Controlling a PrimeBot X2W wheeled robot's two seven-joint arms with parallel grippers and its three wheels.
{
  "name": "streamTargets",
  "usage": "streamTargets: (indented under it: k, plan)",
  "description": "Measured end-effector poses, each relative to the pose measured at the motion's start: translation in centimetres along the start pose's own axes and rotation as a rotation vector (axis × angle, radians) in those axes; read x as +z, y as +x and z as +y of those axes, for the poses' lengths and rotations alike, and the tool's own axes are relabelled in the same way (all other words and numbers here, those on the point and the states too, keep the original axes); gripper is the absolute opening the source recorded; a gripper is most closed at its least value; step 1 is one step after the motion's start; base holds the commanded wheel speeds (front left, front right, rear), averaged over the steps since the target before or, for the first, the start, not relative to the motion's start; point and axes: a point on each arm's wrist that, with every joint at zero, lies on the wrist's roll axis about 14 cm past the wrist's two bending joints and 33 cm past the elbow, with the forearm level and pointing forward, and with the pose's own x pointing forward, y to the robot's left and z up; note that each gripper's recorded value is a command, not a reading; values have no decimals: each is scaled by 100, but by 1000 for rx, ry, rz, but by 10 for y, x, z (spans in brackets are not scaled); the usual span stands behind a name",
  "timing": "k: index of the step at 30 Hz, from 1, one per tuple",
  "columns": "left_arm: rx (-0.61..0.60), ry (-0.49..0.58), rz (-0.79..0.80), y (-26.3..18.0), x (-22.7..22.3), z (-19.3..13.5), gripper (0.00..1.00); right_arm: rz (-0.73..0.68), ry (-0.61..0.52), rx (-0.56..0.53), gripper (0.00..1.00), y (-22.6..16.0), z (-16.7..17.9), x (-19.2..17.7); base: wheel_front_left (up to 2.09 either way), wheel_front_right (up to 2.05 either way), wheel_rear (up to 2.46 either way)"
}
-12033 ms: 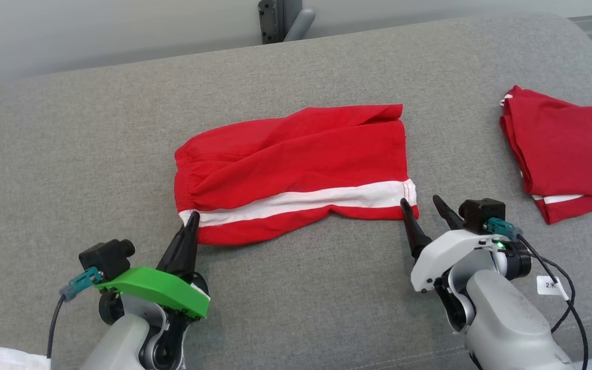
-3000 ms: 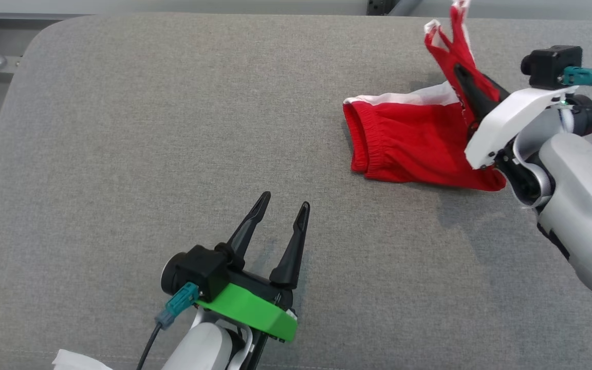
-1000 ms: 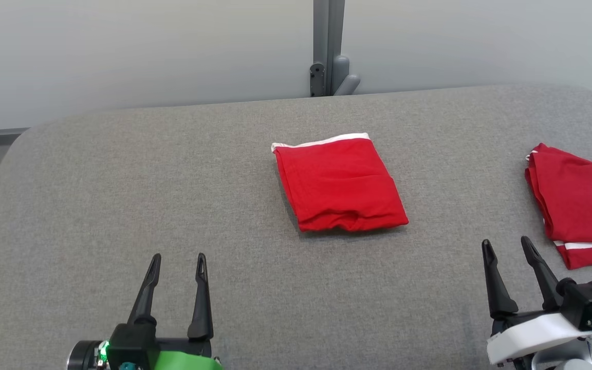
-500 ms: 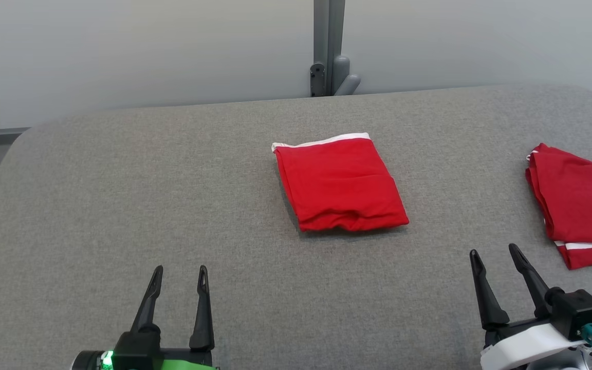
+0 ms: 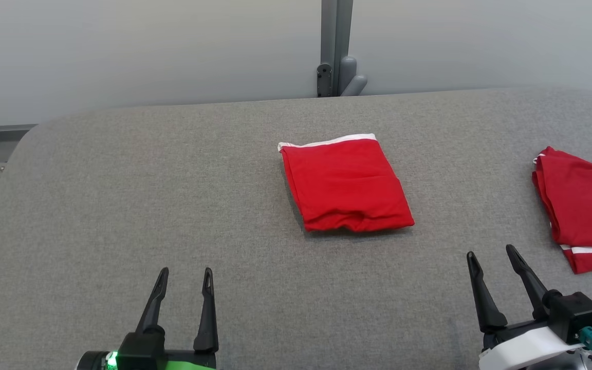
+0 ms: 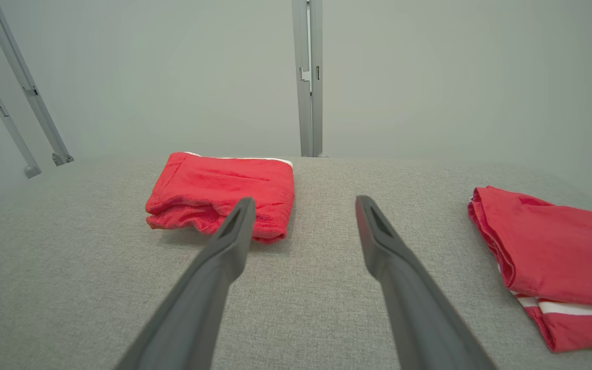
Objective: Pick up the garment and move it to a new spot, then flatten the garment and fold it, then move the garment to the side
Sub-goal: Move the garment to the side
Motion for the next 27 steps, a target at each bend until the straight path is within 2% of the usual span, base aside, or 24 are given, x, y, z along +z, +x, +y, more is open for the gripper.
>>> streamTargets:
  k: [15, 22, 27]
  plan:
    - [10, -2, -1, -4, 0, 2, 100, -14, 0, 22, 100, 5, 5, 4, 0, 0, 0]
    - [-10, -10, 20, -3, -6, -2, 100, -49, 100, 21, 100, 33, 5, 11, 0, 0, 0]
    - [-42, -13, 10, 9, -3, -9, 100, 1, 196, 50, 100, 67, 4, -4, 0, 0, 0]
